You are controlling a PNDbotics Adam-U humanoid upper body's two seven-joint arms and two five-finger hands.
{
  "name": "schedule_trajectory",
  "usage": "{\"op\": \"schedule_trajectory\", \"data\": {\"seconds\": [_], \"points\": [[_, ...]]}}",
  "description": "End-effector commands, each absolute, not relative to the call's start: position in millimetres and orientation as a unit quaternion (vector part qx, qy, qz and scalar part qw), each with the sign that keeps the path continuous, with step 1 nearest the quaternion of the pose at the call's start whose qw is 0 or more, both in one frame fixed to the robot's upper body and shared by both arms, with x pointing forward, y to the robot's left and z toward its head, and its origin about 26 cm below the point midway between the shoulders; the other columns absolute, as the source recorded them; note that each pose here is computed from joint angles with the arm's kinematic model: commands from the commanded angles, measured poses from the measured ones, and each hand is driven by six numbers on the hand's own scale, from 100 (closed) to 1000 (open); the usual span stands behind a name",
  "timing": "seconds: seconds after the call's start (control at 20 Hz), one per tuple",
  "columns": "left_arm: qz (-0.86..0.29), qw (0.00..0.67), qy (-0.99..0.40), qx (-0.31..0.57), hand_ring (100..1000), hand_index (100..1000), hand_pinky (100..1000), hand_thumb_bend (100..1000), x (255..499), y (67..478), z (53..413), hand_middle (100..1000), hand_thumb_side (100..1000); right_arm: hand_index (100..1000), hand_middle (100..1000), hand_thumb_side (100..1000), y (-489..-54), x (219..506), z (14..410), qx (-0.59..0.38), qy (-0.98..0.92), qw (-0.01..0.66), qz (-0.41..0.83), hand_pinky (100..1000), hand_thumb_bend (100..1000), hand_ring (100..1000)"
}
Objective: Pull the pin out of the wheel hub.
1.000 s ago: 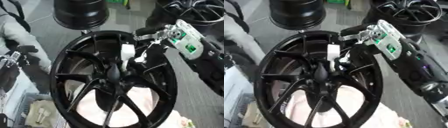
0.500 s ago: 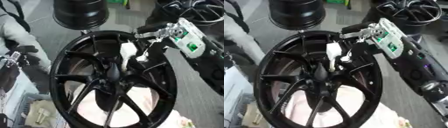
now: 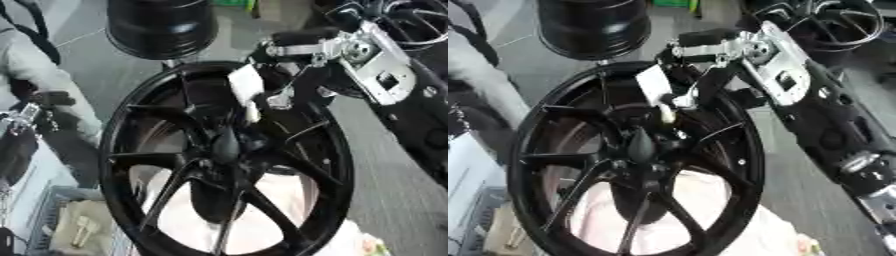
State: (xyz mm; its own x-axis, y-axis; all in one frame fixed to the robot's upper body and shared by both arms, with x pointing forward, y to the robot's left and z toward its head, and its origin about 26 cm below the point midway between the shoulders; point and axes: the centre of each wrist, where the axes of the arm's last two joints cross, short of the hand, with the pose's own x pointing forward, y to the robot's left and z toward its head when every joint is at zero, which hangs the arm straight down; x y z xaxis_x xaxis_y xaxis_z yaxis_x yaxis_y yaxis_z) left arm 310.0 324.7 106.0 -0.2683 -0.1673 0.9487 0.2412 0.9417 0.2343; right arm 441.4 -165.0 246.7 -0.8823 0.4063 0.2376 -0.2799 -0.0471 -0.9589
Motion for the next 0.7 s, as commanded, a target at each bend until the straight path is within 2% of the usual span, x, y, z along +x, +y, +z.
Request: {"op": "schedule_trajectory", "data": {"seconds": [0.05,0.35,0.7], "points": [[-0.18,0.595,-0.783,-0.018,636,785,674,100,310,326,114,709,773,376,244,415,-171,442,274,-0.065,-0.67,0.226,0.704,245,100,230],[-0.179,0.599,-0.781,-0.012,636,785,674,100,309,330,114,709,774,373,240,397,-202,437,309,-0.083,-0.7,0.234,0.67,242,100,224],[-0.176,0.603,-0.778,-0.002,637,785,674,100,307,334,114,709,774,372,236,383,-296,406,323,-0.136,-0.737,0.288,0.596,242,100,219]]}}
